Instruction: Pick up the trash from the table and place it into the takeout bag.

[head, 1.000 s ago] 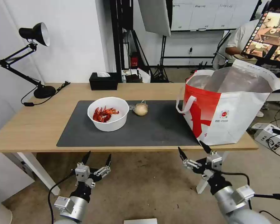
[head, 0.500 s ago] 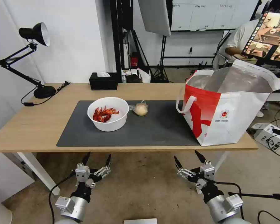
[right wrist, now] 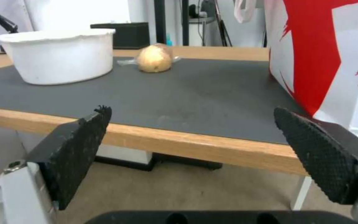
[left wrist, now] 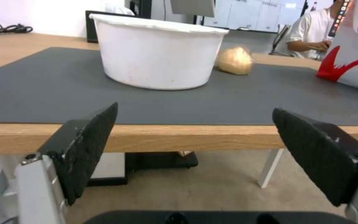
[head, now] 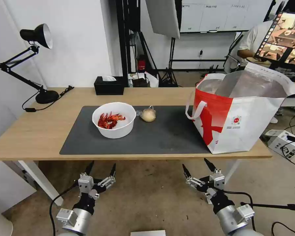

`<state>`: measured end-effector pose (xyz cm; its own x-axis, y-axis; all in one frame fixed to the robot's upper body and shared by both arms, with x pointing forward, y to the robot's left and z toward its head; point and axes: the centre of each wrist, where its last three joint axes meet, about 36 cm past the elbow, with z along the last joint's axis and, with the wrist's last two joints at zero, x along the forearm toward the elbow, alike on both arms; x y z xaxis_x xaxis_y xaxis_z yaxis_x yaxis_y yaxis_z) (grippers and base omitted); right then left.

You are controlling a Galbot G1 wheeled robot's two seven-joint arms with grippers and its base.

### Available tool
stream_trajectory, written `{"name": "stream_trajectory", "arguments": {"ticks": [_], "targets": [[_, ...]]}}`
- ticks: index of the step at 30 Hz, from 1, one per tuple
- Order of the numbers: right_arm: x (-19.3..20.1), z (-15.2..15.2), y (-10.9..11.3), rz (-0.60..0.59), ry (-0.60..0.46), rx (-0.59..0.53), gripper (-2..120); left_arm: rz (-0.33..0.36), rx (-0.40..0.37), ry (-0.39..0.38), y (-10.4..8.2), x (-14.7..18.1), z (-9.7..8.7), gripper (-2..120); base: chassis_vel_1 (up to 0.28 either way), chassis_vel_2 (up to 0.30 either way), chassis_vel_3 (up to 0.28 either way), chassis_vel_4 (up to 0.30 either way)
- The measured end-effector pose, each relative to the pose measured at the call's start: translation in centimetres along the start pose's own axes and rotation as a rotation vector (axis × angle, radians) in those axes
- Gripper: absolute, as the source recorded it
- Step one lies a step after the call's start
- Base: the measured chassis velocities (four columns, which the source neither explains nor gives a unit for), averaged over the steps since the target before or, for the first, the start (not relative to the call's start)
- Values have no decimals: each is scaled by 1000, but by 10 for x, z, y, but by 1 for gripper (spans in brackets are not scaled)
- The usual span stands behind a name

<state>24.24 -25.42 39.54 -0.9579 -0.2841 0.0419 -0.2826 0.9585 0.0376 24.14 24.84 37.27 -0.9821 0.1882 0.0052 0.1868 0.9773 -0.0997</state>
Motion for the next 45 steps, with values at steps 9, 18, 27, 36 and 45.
{"name": "stream_trajectory", "arguments": {"ticks": [9,18,27,36,45], "targets": [[-15,-17,13,-52,-33,-12,100,-1,-2,-6,0,5,1,100,0,0,0,0],[-78,-68,7,-183,-78,60,100,-4,-1,-8,-2,7,0,100,0,0,0,0],[-163,-99,-16,-186,-81,108,100,-21,-8,-2,1,11,1,100,0,0,0,0],[-247,-96,-5,-180,28,57,100,-39,-14,18,2,15,6,100,0,0,0,0],[-338,-102,14,-149,108,62,100,-60,-17,31,5,17,11,100,0,0,0,0]]}}
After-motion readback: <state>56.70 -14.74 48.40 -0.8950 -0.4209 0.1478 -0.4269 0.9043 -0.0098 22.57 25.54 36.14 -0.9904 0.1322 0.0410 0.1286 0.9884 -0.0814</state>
